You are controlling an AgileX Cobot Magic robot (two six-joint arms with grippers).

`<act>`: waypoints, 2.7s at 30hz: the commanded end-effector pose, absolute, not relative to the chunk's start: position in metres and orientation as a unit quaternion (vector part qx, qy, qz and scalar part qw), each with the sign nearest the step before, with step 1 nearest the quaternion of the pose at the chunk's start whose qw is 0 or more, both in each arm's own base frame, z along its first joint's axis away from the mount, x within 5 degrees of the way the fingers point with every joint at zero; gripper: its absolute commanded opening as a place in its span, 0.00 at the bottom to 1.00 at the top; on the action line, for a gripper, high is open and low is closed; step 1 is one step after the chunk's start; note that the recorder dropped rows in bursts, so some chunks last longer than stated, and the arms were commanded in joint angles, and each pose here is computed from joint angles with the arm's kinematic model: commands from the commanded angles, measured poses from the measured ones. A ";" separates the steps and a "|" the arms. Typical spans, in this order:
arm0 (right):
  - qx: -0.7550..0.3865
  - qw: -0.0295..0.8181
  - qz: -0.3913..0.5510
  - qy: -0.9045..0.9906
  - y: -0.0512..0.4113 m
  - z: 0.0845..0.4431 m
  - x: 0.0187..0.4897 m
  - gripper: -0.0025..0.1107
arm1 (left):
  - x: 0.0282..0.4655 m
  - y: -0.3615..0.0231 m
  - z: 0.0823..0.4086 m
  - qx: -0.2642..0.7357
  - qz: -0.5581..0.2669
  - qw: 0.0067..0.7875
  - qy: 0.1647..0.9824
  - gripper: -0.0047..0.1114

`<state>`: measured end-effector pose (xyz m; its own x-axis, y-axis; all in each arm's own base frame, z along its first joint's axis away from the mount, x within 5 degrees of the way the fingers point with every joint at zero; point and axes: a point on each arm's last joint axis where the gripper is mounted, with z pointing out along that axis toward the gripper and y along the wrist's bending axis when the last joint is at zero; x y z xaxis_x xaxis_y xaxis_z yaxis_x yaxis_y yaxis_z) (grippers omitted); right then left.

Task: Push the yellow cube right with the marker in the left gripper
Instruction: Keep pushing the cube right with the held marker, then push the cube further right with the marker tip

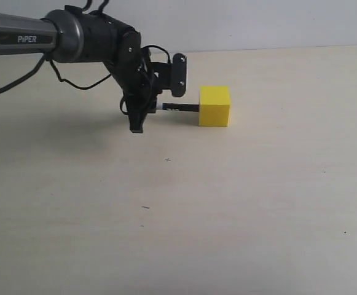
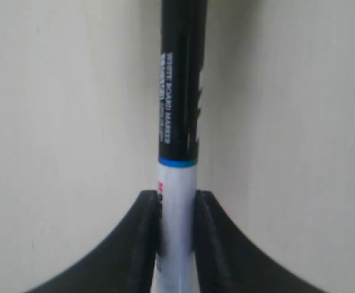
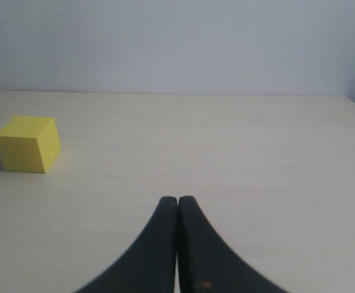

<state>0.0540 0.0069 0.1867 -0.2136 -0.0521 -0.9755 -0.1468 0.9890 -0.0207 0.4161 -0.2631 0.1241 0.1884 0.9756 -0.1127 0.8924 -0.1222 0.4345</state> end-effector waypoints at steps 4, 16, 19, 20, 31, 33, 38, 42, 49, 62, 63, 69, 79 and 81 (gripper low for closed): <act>-0.064 0.628 0.037 0.774 0.007 0.186 0.054 0.02 | 0.422 -0.254 0.132 0.716 0.097 0.203 0.661 0.04; -0.064 0.626 0.036 0.777 0.007 0.186 0.054 0.02 | 0.419 -0.273 0.132 0.712 0.094 0.248 0.650 0.04; -0.064 0.626 0.036 0.777 0.007 0.186 0.054 0.02 | 0.408 -0.297 0.133 0.729 0.090 0.254 0.629 0.04; -0.064 0.626 0.036 0.777 0.007 0.186 0.054 0.02 | 0.405 -0.301 0.134 0.733 0.090 0.255 0.625 0.04; -0.064 0.626 0.036 0.777 0.007 0.186 0.054 0.02 | 0.410 -0.273 0.130 0.714 0.084 0.184 0.671 0.04; -0.064 0.626 0.036 0.777 0.007 0.186 0.054 0.02 | 0.411 -0.273 0.130 0.710 0.083 0.186 0.674 0.04; -0.064 0.626 0.036 0.777 0.007 0.186 0.054 0.02 | 0.400 -0.295 0.131 0.729 0.081 0.212 0.645 0.04; -0.064 0.626 0.036 0.777 0.007 0.186 0.054 0.02 | 0.389 -0.318 0.133 0.740 0.079 0.244 0.622 0.04; -0.064 0.626 0.036 0.777 0.007 0.186 0.054 0.02 | 0.389 -0.310 0.131 0.730 0.075 0.212 0.645 0.04; -0.064 0.626 0.036 0.777 0.007 0.186 0.054 0.02 | 0.391 -0.317 0.130 0.681 0.058 0.230 0.693 0.04; -0.064 0.626 0.036 0.777 0.007 0.186 0.054 0.02 | 0.393 -0.320 0.130 0.670 0.055 0.236 0.701 0.04; -0.064 0.626 0.036 0.777 0.007 0.186 0.054 0.02 | 0.389 -0.346 0.123 0.668 0.045 0.231 0.706 0.04; -0.064 0.626 0.036 0.777 0.007 0.186 0.054 0.02 | 0.391 -0.334 0.120 0.659 0.070 0.194 0.724 0.04; -0.064 0.626 0.036 0.777 0.007 0.186 0.054 0.02 | 0.393 -0.334 0.120 0.635 0.066 0.203 0.742 0.04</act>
<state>0.0540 0.0069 0.1867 -0.2136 -0.0521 -0.9755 -0.1468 0.9890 -0.0207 0.3893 -0.3362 0.1160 -0.0417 0.9812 -0.1882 0.9278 0.1079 0.3570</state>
